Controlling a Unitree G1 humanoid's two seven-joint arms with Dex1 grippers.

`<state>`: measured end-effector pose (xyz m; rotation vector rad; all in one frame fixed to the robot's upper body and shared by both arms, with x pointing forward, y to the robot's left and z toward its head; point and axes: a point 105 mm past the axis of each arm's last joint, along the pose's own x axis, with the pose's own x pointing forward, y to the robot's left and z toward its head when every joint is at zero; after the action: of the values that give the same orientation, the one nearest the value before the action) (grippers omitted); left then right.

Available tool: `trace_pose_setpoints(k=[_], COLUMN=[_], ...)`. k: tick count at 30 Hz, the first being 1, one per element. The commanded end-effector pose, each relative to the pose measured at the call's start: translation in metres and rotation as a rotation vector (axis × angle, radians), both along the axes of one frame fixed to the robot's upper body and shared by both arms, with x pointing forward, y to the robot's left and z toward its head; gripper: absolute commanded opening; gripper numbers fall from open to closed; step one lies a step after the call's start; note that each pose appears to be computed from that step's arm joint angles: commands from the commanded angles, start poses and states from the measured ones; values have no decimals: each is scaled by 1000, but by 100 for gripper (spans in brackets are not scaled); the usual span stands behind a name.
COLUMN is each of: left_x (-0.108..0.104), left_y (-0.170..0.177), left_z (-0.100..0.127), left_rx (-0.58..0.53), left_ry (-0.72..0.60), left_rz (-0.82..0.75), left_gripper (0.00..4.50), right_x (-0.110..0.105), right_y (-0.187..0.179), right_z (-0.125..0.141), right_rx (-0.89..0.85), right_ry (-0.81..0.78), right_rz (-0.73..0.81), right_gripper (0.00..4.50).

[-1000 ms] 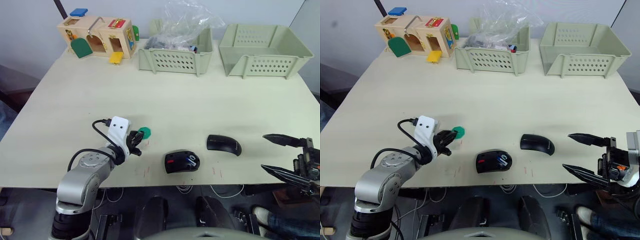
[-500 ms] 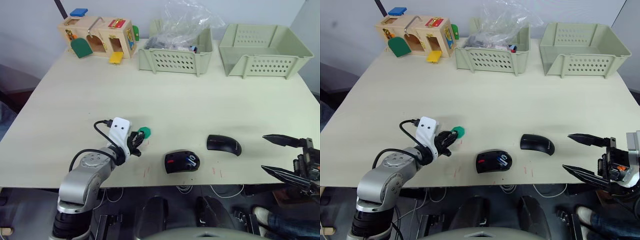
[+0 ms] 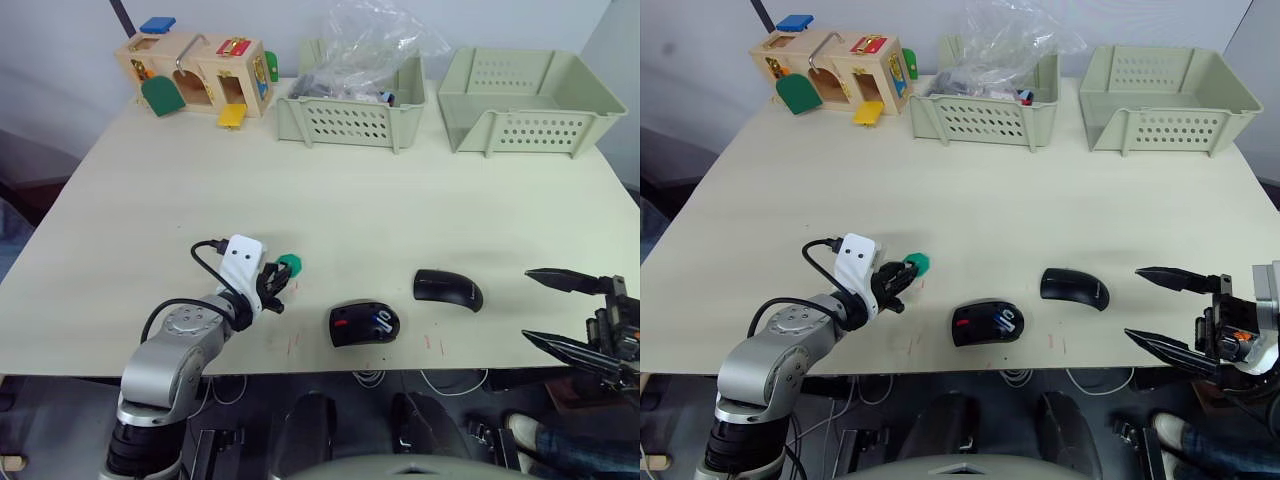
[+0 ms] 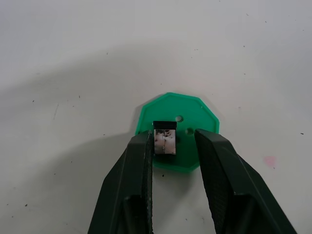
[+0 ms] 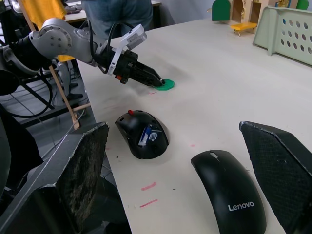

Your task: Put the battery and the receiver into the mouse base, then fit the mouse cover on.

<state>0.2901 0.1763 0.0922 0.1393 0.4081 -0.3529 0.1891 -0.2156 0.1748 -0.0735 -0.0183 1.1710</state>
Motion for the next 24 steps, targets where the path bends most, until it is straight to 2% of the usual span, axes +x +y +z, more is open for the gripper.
trace_pose_setpoints(k=[1, 3, 4, 7, 15, 18, 21, 24], left_x=[0, 0, 0, -1, -2, -2, -10, -19], left_y=[1, 2, 2, 2, 2, 0, -3, -2], left_z=[3, 3, 3, 2, 4, 18, 35, 46], left_rx=[1, 1, 1, 3, 3, -27, -55, -33], left_ry=[-18, -19, -21, -20, -29, -84, -111, -123], left_rz=[6, 8, 9, 5, 2, -19, -106, -198], left_gripper=[150, 150, 96, 8, 8, 8, 8, 8], right_x=[-4, -3, -3, -3, -3, -4, -4, -6], right_y=[3, 3, 3, 3, 4, 4, 6, 9], right_z=[10, 10, 11, 10, 10, 11, 12, 12], right_rx=[-10, -11, -11, -11, -11, -8, -7, -1], right_ry=[-46, -46, -46, -46, -47, -51, -55, -54], right_rz=[17, 16, 16, 14, 16, 21, 34, 56], right_gripper=[450, 450, 450, 450, 450, 450, 450, 450])
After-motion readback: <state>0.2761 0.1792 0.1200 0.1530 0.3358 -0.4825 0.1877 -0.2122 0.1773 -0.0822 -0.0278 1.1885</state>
